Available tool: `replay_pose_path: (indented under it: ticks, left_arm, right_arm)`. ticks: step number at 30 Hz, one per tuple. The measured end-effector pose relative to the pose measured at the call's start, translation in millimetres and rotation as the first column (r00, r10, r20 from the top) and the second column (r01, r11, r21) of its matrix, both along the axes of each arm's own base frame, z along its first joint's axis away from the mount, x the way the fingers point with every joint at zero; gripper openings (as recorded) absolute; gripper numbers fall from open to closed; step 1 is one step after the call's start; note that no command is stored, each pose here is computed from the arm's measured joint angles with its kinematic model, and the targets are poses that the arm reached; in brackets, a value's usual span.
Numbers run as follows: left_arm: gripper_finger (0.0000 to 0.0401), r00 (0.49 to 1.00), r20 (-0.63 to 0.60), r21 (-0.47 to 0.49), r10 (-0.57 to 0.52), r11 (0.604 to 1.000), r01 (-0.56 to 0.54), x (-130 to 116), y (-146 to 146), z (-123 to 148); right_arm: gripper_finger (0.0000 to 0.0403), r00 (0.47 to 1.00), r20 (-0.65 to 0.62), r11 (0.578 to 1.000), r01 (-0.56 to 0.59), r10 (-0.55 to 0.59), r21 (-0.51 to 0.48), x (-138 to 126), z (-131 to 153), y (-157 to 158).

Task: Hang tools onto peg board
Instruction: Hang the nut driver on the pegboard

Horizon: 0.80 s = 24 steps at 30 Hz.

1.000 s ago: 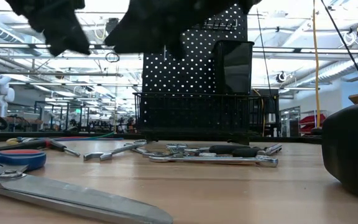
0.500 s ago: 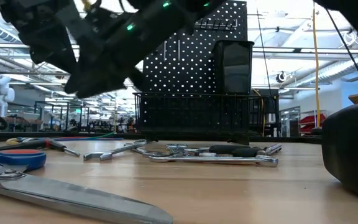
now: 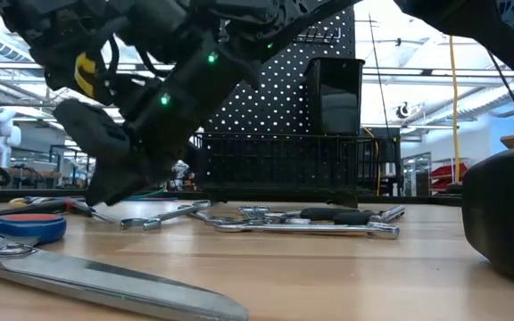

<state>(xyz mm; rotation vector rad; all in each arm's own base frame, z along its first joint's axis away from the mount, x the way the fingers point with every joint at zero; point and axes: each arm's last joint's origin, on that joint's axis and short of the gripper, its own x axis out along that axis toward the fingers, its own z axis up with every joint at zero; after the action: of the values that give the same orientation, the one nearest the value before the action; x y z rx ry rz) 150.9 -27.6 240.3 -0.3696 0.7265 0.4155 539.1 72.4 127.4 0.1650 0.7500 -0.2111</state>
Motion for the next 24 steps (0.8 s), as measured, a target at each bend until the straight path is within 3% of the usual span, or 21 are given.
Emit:
replay_pose_path:
  ticks: [13, 24]
  left_arm:
    - [0.0107, 1.000, 0.002, 0.009, 0.008, 1.000, -0.008, 0, 0, 0]
    - [0.0107, 1.000, 0.003, 0.009, 0.014, 1.000, -0.014, 0, 0, 0]
  right_arm:
    - [0.0109, 0.998, 0.059, 1.000, -0.024, 0.025, -0.006, 1, 4, 18]
    - [0.0108, 1.000, 0.001, 0.999, 0.012, -0.012, -0.048, 1, -22, 16]
